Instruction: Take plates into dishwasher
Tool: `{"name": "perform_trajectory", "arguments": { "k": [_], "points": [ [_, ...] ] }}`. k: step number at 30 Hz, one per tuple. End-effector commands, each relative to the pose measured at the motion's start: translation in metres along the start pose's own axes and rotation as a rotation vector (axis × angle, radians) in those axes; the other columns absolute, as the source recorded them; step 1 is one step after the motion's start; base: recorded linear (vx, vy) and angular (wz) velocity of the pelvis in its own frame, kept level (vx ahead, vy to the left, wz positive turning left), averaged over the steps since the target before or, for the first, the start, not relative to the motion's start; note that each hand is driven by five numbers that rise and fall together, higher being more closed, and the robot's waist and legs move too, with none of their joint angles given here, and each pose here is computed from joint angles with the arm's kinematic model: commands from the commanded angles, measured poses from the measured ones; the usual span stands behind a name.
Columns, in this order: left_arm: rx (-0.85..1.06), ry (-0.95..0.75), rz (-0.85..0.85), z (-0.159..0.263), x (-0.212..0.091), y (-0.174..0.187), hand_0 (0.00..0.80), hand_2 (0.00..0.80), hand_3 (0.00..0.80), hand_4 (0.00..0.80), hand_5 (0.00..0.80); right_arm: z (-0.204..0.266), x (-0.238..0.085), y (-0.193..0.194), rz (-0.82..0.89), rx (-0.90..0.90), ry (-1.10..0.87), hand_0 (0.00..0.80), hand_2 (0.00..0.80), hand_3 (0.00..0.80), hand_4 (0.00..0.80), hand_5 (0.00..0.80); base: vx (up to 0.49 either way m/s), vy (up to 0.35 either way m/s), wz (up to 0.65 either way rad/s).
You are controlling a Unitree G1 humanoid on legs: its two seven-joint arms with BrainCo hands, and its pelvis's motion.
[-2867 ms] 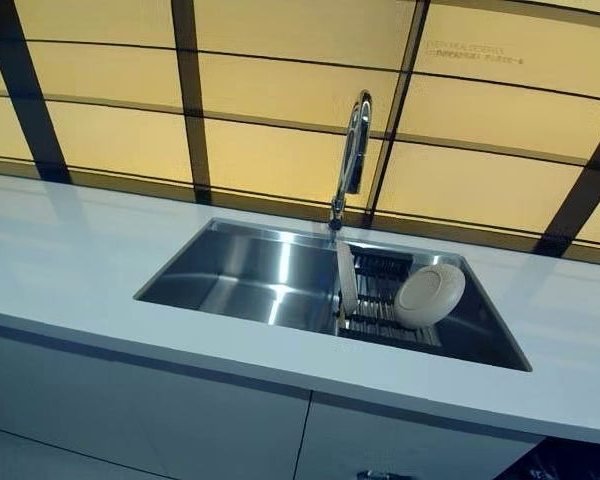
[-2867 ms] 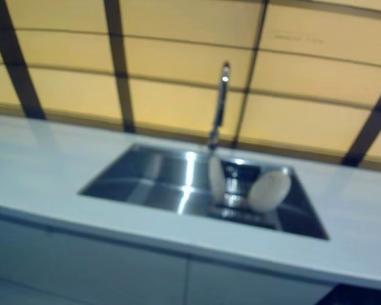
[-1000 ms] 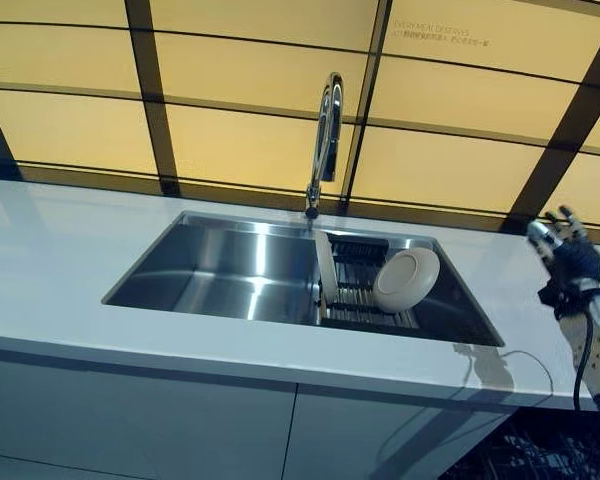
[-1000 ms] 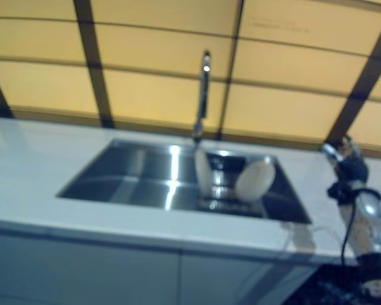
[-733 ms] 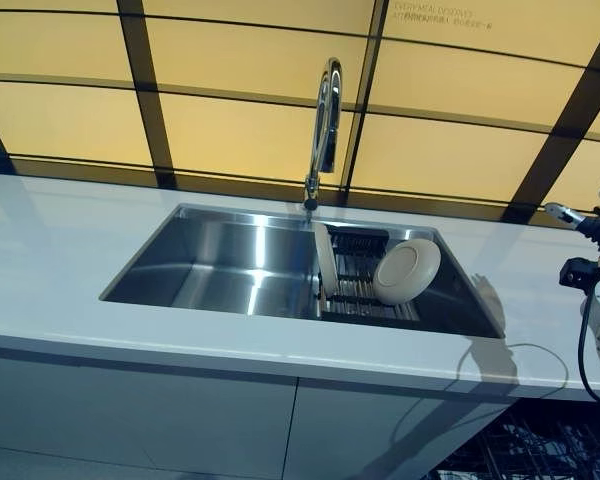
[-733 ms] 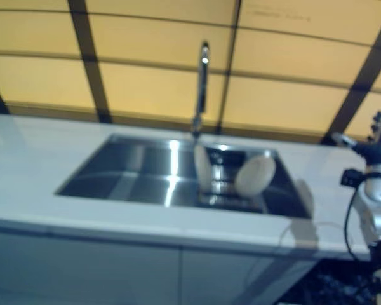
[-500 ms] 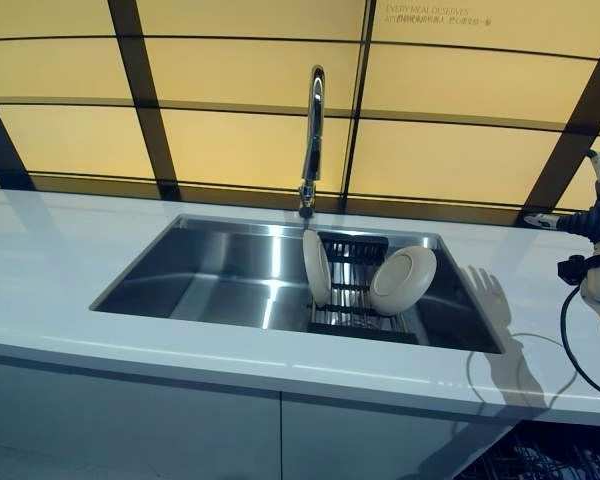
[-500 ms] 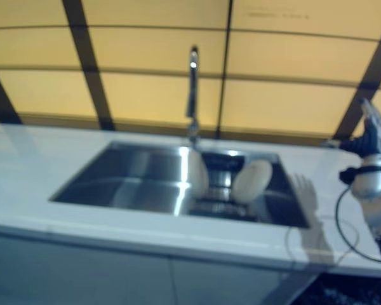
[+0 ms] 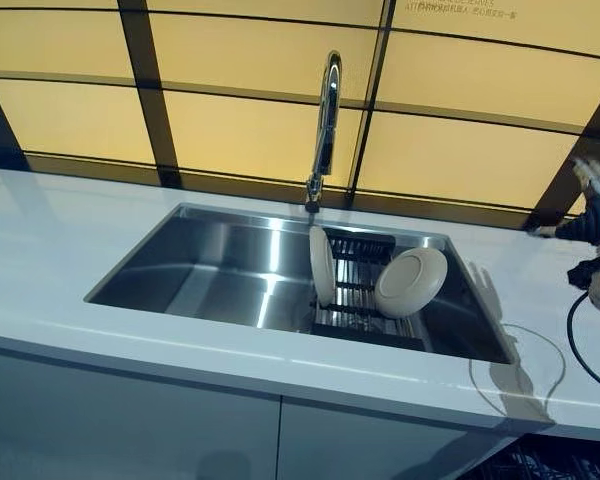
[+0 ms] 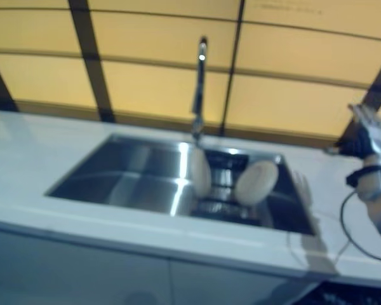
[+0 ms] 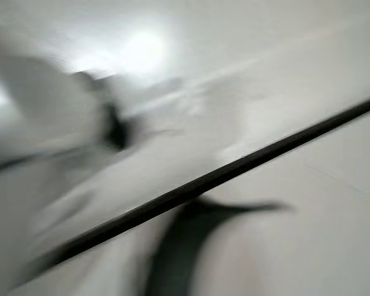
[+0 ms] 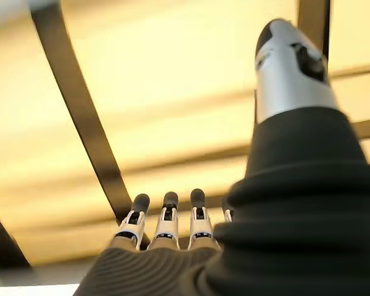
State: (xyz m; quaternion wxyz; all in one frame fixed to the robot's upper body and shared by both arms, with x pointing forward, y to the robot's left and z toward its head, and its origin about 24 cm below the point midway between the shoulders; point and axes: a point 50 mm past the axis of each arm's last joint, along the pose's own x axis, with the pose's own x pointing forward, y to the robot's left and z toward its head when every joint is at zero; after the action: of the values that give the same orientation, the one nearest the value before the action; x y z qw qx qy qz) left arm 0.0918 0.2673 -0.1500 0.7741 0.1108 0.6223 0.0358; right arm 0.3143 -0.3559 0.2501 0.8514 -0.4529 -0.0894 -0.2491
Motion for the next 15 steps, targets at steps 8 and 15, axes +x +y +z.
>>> {"name": "perform_trajectory", "arguments": {
  "k": [8, 15],
  "points": [
    [0.074, -0.02, 0.018, 0.007, -0.001, 0.013, 0.0, 0.0, 0.0, 0.0, 0.0, -0.006, 0.004, 0.032, 0.245, 0.701, 0.193, 0.0, 0.0, 0.0, 0.0, 0.0, 0.011, -0.004, 0.0],
    [0.087, -0.013, 0.031, 0.0, -0.002, 0.017, 0.0, 0.0, 0.0, 0.0, 0.0, -0.015, 0.0, 0.044, 0.305, 0.878, 0.266, 0.0, 0.0, 0.0, 0.0, 0.0, 0.049, -0.016, 0.01]
  ]
}}
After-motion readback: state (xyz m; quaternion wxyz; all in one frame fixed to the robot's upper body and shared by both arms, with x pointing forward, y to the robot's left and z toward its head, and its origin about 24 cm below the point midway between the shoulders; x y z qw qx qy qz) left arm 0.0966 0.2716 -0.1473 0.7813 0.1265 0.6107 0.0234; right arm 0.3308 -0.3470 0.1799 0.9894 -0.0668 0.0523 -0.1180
